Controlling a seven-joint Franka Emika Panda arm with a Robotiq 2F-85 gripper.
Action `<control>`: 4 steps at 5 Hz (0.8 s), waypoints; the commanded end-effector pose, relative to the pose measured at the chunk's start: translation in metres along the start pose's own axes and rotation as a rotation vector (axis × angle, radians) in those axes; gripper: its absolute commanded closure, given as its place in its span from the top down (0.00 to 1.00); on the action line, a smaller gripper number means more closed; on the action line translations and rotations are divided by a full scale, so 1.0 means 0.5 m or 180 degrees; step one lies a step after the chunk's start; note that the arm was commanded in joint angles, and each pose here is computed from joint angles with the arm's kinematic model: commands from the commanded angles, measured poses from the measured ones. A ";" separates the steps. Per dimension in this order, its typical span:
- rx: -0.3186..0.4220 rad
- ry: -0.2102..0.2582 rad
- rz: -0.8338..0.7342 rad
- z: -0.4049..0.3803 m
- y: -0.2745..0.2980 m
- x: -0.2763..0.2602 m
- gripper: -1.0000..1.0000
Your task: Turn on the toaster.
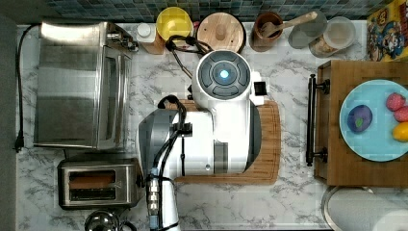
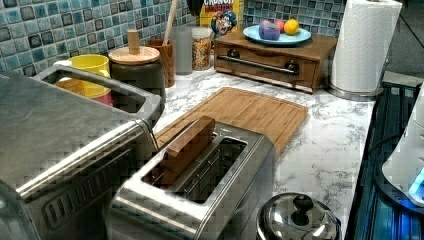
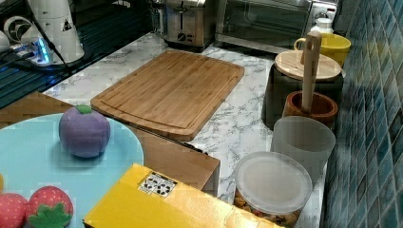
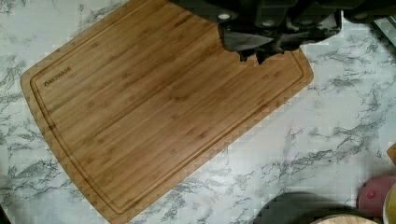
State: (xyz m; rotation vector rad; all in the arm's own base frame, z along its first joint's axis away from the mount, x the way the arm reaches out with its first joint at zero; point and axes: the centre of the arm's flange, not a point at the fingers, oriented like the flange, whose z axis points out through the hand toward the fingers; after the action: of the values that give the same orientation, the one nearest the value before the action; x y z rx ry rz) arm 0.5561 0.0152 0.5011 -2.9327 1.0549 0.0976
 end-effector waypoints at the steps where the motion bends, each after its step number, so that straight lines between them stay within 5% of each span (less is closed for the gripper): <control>1: 0.0030 0.0032 -0.0068 -0.010 -0.002 -0.005 0.00; 3: 0.0171 -0.0172 -0.0790 0.073 -0.047 -0.103 0.00; 4: 0.0197 -0.0118 -0.1165 0.107 -0.078 -0.186 0.00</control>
State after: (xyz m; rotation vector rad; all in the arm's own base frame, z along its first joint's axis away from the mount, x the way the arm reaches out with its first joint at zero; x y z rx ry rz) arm 0.5453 0.0390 0.4606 -2.9559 0.8001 0.0491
